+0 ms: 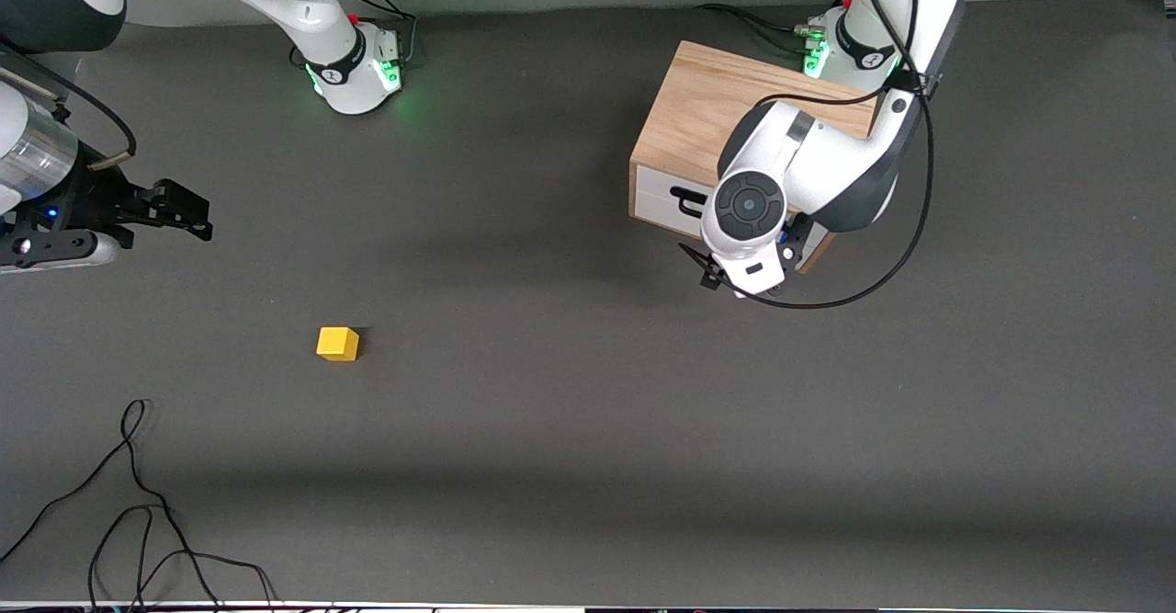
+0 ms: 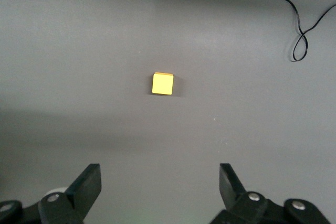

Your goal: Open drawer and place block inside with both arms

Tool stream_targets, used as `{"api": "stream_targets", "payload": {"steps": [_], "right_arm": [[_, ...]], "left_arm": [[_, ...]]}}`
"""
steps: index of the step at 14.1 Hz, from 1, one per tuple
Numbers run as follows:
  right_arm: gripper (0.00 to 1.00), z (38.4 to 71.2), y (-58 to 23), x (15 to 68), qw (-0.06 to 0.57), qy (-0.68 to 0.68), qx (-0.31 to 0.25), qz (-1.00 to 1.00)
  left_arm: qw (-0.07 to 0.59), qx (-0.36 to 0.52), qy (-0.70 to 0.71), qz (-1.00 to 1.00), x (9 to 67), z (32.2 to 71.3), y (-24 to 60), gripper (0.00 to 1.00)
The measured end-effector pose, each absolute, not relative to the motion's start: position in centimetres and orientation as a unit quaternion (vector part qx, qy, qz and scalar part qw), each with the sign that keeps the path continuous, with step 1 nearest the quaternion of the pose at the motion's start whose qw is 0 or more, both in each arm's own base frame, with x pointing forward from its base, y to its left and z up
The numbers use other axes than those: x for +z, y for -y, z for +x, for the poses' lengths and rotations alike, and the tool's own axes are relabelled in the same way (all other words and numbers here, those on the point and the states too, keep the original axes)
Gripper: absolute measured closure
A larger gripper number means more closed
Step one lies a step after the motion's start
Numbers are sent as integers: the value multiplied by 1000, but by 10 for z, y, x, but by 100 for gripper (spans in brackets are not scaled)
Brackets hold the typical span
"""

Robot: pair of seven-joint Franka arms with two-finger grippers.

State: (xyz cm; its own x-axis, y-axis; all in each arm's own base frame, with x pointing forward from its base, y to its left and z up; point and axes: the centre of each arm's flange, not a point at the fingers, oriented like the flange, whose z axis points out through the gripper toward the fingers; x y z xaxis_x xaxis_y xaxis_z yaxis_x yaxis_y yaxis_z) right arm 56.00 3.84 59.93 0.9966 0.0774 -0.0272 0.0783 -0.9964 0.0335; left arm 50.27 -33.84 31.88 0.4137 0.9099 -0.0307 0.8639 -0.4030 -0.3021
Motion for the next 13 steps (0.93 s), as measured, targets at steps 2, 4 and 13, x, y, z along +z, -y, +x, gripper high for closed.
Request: {"api": "stream_targets", "payload": {"steps": [2, 4, 13], "right_arm": [[0, 560, -38, 598, 18, -38, -14, 999], [0, 561, -38, 597, 18, -38, -15, 999], [0, 569, -8, 586, -15, -36, -20, 999]], "left_arm": [[125, 98, 530, -833, 315, 498, 340, 0], [131, 100, 526, -835, 310, 493, 343, 0], [132, 101, 524, -835, 291, 492, 347, 0]]}}
